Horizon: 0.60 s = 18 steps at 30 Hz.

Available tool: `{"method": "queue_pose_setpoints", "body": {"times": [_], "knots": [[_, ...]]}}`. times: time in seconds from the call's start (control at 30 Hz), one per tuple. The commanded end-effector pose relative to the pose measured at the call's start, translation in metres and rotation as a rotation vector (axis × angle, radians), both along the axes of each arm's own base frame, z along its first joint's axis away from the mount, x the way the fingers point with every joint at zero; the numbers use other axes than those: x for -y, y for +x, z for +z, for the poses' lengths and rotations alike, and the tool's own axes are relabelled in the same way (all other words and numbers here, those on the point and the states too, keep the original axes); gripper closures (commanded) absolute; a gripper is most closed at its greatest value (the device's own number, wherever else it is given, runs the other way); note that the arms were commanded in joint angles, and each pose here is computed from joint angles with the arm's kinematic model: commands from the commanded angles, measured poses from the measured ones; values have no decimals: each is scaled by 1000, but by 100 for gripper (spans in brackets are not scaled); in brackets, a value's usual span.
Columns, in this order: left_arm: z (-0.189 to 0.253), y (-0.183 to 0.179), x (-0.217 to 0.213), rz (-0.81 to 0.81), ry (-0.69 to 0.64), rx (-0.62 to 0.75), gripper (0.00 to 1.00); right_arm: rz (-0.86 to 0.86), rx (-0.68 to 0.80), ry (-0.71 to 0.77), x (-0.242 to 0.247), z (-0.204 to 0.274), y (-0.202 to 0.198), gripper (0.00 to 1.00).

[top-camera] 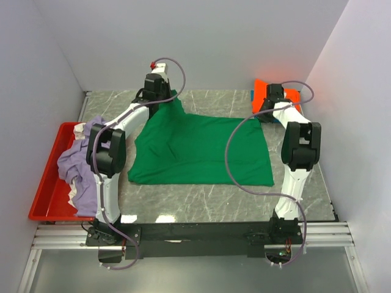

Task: Fold and stack the t-shirts
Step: Fold the tshirt

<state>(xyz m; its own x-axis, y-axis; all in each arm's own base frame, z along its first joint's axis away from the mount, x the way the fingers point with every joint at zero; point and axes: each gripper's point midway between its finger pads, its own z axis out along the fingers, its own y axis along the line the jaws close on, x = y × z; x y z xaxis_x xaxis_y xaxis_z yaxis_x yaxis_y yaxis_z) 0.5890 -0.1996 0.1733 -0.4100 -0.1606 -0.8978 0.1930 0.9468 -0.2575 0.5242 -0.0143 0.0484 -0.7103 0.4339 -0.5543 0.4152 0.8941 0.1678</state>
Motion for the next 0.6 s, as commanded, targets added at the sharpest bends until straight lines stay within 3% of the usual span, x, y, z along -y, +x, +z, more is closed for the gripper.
{"method": "queue_pose_setpoints", "body": {"times": [0.0, 0.3, 0.57], "knots": [[37, -16, 6, 24, -8, 45, 100, -60, 161, -37, 7, 54, 9, 100], [45, -62, 2, 136, -13, -36, 100, -129, 199, -78, 16, 76, -29, 100], [20, -121, -21, 284, -18, -179, 100, -165, 172, -72, 14, 69, -69, 100]]}}
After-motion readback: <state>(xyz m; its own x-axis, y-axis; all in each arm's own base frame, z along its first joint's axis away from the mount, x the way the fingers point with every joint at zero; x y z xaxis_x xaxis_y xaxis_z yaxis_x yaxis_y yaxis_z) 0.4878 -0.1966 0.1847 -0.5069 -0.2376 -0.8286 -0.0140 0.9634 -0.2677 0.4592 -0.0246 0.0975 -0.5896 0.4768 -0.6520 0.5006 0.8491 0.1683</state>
